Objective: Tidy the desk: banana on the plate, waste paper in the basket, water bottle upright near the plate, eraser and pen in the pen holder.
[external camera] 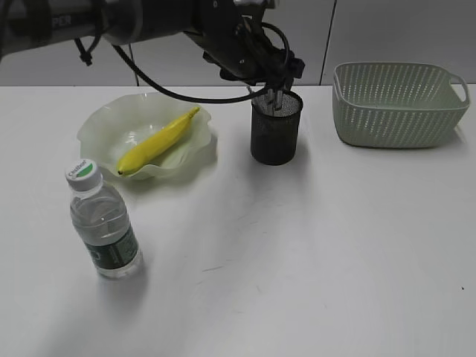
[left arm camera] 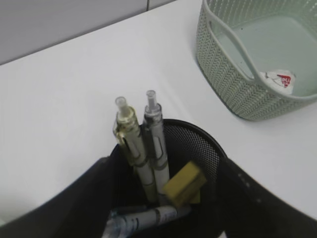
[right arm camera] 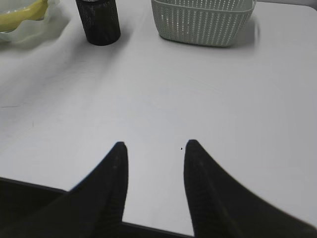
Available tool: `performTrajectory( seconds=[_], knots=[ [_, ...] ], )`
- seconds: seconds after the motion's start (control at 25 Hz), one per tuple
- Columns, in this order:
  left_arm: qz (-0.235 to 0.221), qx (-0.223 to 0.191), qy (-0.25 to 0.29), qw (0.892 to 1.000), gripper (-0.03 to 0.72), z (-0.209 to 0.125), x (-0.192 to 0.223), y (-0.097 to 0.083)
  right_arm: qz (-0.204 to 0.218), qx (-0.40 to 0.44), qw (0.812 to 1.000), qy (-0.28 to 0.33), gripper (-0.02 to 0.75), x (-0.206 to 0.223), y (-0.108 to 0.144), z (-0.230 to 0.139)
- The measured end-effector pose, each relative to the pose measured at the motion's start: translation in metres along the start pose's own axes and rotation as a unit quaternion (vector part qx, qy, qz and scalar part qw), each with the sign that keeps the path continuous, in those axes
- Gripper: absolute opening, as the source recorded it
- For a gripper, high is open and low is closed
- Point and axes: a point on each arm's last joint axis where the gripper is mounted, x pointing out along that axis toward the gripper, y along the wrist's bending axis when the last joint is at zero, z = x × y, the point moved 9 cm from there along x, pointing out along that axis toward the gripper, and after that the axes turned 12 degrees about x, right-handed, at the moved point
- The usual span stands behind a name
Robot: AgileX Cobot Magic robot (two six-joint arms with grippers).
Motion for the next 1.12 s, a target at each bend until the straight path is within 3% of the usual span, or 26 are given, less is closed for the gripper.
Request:
performTrajectory(
  seconds=[0.16,0.36,0.56,0.68,0.88,1.12],
  knots=[
    [0.0,0.002,-0.01,1.0,0.494,0.017,-0.029,0.0,0.0,0.0,1.0,0.0,0.309,0.0,0.0,0.0],
    [0.027,0.042,-0.01,0.999,0.406,0.037,-0.095,0.009,0.0,0.0,1.0,0.0,0.309,0.0,0.0,0.0],
    [0.042,0.084,-0.015,0.995,0.388,0.017,-0.183,0.005,0.0,0.0,1.0,0.0,0.308,0.0,0.0,0.0],
    [0.047,0.107,-0.011,0.993,0.386,-0.029,-0.244,-0.004,0.0,0.0,1.0,0.0,0.308,0.0,0.0,0.0],
    [0.07,0.072,0.002,0.995,0.385,-0.132,-0.334,0.0,0.0,0.0,1.0,0.0,0.308,0.0,0.0,0.0],
    [0.092,0.044,-0.083,0.991,0.383,-0.218,-0.414,0.004,0.0,0.0,1.0,0.0,0.308,0.0,0.0,0.0]
  ],
)
